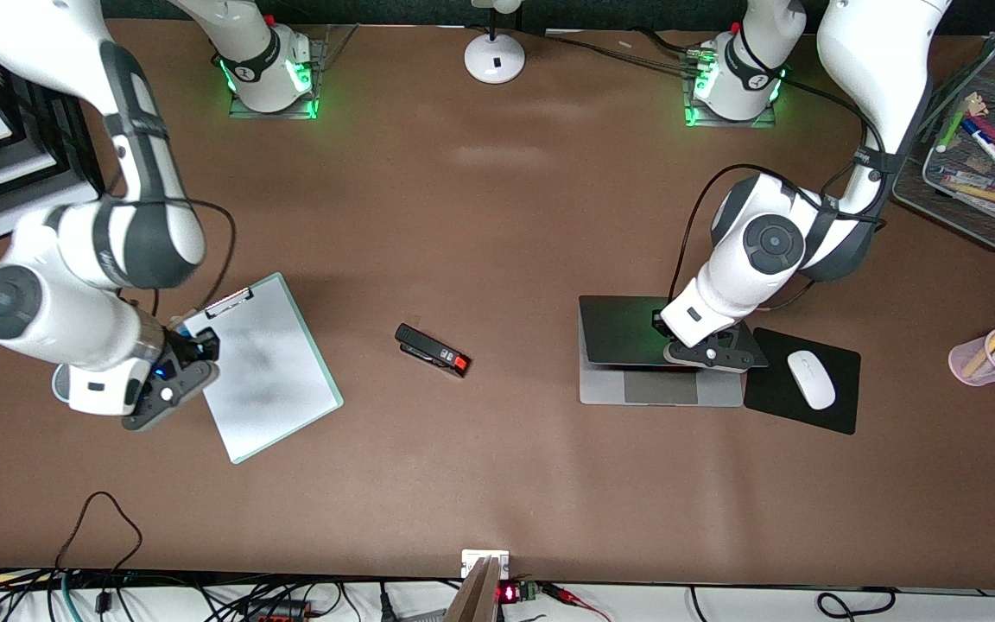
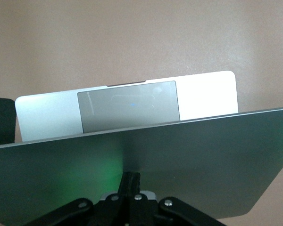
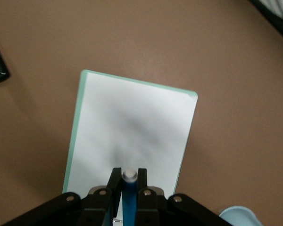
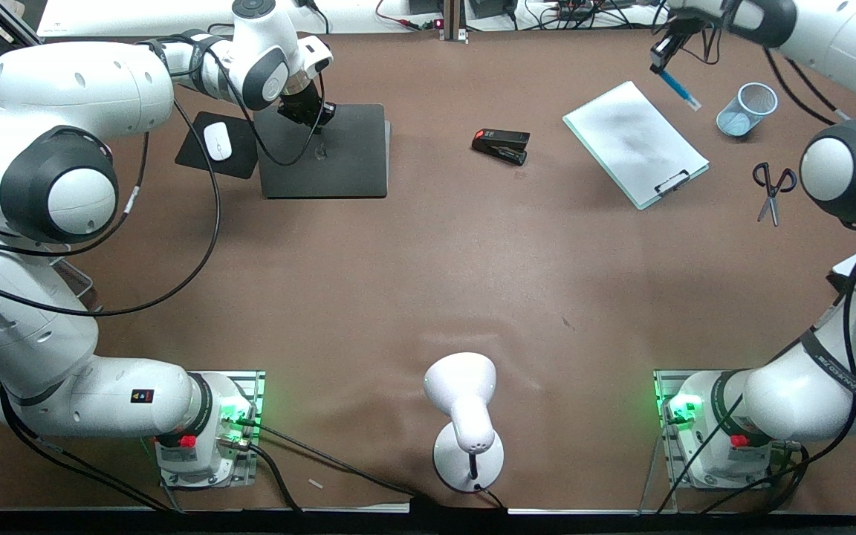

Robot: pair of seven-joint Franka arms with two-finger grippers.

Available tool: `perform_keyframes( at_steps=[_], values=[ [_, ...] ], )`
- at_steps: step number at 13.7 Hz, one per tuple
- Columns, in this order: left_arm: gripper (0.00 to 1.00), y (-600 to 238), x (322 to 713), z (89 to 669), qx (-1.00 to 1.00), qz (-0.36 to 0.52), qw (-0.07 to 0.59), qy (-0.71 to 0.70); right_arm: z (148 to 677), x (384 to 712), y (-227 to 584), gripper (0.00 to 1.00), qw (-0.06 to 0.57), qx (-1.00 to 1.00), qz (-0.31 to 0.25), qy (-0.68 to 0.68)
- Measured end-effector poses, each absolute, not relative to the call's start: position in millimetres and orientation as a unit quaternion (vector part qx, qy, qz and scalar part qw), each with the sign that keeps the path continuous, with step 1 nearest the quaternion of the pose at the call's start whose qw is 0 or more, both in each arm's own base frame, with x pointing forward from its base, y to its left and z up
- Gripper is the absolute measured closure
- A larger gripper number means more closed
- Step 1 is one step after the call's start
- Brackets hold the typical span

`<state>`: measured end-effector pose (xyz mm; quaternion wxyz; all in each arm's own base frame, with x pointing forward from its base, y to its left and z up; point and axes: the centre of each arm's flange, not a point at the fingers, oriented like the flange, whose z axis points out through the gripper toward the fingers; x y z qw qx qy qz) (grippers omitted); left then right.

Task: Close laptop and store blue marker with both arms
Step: 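Push the laptop lid down with the left gripper while the right gripper carries the marker, then press the lid shut with the left gripper while the right gripper nears the cup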

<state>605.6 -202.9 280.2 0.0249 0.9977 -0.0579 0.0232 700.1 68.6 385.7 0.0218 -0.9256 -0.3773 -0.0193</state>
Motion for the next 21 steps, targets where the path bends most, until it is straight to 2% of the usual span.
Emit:
perform_keyframes(
  at_steps=[6, 13, 17, 21],
  values=[
    [0.99, -203.2, 627.6, 250.3, 0.996, 0.047, 0.036, -0.062, 398.9, 704.4, -12.1, 0.83, 0.081, -0.865, -0.084, -0.489],
    [0.99, -202.4, 630.9, 207.0, 0.996, 0.050, 0.053, -0.056, 440.4, 705.0, -75.0, 0.83, 0.109, -0.783, -0.173, -0.587],
    [0.99, -201.5, 629.9, 200.9, 0.996, 0.046, 0.053, -0.055, 438.0, 691.6, -115.3, 0.83, 0.165, -0.724, -0.234, -0.627],
    [0.98, -201.0, 627.5, 189.7, 0.996, 0.037, 0.053, -0.054, 428.3, 674.1, -178.1, 0.83, 0.186, -0.690, -0.287, -0.638]
  ],
)
